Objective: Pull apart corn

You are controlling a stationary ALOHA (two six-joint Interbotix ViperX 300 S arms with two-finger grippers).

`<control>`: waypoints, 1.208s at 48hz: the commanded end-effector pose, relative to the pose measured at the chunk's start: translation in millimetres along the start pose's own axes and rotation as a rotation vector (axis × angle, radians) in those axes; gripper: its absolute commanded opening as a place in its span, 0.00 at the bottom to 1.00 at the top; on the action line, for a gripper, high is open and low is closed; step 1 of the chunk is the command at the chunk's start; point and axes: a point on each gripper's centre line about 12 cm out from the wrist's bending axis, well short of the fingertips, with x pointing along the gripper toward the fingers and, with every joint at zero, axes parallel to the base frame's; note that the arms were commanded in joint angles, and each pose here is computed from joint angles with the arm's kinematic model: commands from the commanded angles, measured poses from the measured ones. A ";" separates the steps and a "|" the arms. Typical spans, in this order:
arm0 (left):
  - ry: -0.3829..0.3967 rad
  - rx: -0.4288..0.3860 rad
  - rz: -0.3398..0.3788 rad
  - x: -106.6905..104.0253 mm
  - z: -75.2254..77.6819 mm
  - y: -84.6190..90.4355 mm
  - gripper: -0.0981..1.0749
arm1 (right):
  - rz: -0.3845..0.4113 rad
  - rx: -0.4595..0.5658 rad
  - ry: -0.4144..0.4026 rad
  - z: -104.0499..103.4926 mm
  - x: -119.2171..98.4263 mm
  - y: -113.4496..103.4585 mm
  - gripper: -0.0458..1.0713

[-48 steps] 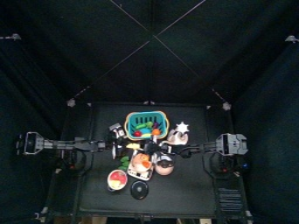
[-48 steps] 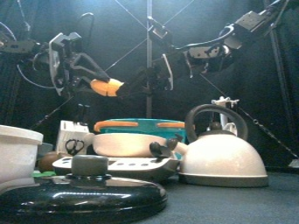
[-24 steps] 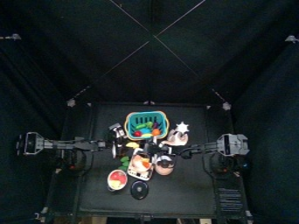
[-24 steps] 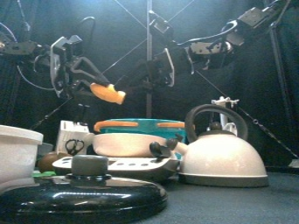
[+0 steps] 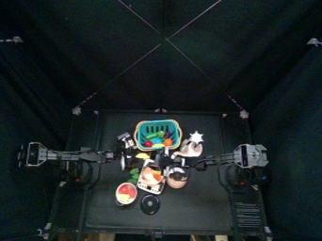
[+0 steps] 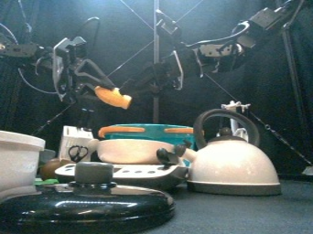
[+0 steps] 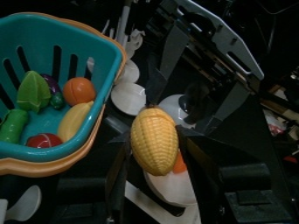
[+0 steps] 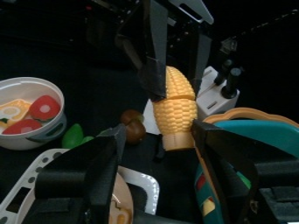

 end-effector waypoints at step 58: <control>-0.037 0.018 -0.020 3.7 13.8 -5.7 0.59 | -0.019 -0.011 0.001 16.1 6.5 -19.0 0.84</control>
